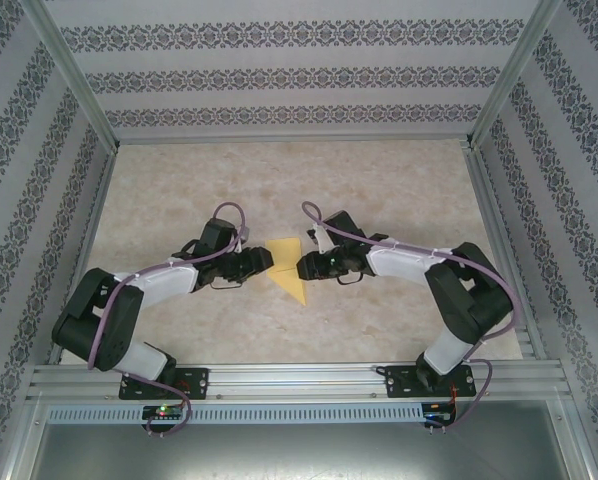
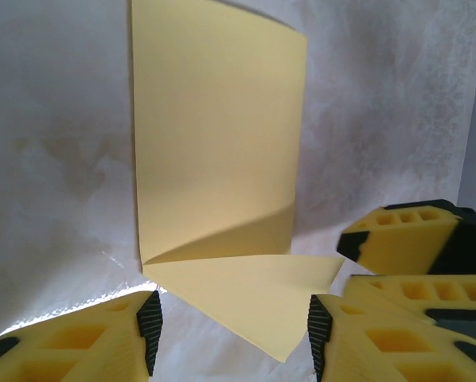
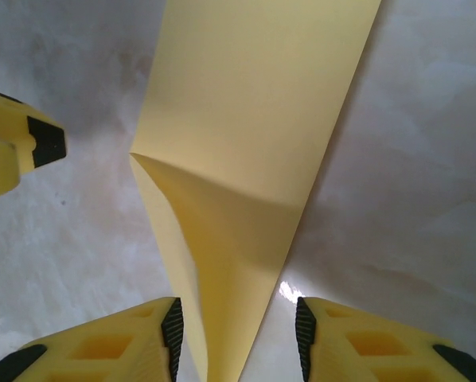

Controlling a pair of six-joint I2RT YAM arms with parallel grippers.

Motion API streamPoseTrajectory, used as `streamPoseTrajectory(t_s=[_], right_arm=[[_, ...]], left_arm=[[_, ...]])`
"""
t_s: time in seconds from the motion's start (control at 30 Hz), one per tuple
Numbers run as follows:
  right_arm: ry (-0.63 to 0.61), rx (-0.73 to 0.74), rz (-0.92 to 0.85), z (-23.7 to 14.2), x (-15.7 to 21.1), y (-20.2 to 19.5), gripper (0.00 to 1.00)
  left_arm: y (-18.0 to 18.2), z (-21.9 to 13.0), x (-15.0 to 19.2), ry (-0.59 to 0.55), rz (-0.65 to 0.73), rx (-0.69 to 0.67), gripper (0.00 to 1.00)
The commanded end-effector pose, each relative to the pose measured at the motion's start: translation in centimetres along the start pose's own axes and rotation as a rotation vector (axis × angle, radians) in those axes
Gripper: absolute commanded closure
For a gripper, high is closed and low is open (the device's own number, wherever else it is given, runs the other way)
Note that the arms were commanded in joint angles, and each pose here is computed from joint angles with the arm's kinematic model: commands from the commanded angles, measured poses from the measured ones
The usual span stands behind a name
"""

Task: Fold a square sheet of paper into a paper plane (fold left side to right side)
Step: Third fold the triangle at the center of the table, then fourth fold the wing at the center of the table.

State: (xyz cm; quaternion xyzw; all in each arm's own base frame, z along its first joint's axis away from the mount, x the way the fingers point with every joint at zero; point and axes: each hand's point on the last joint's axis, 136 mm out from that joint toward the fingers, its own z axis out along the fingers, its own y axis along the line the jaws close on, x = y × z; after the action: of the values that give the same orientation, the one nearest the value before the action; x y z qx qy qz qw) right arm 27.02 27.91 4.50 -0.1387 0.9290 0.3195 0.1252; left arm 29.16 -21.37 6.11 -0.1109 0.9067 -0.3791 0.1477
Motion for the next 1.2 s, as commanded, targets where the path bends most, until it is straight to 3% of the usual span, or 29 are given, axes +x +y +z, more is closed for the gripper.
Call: streamPoseTrajectory(t_s=[0.0,0.27,0.83,1.03,1.17], right_arm=[[-0.025,-0.071,-0.021,0.4,-1.4,1.5,0.6],[0.0,-0.033,-0.01,0.8,-1.0,0.7,1.0],[-0.012,0.059,-0.003,-0.1,-1.0,-0.9,1.0],[-0.012,0.053,-0.005,-0.1,-1.1,-0.8,1.0],[-0.011,0.047,-0.007,-0.1,-1.2,-0.6,1.0]], left_arm=[[0.1,0.7,0.7,0.027,-0.038,-0.004,0.45],[-0.2,1.8,1.0,0.048,-0.052,-0.007,0.43],[-0.1,1.1,0.7,0.005,-0.062,-0.062,0.38],[-1.8,2.0,0.4,0.022,-0.06,0.017,0.41],[-2.6,2.6,0.1,0.03,-0.046,0.031,0.54]])
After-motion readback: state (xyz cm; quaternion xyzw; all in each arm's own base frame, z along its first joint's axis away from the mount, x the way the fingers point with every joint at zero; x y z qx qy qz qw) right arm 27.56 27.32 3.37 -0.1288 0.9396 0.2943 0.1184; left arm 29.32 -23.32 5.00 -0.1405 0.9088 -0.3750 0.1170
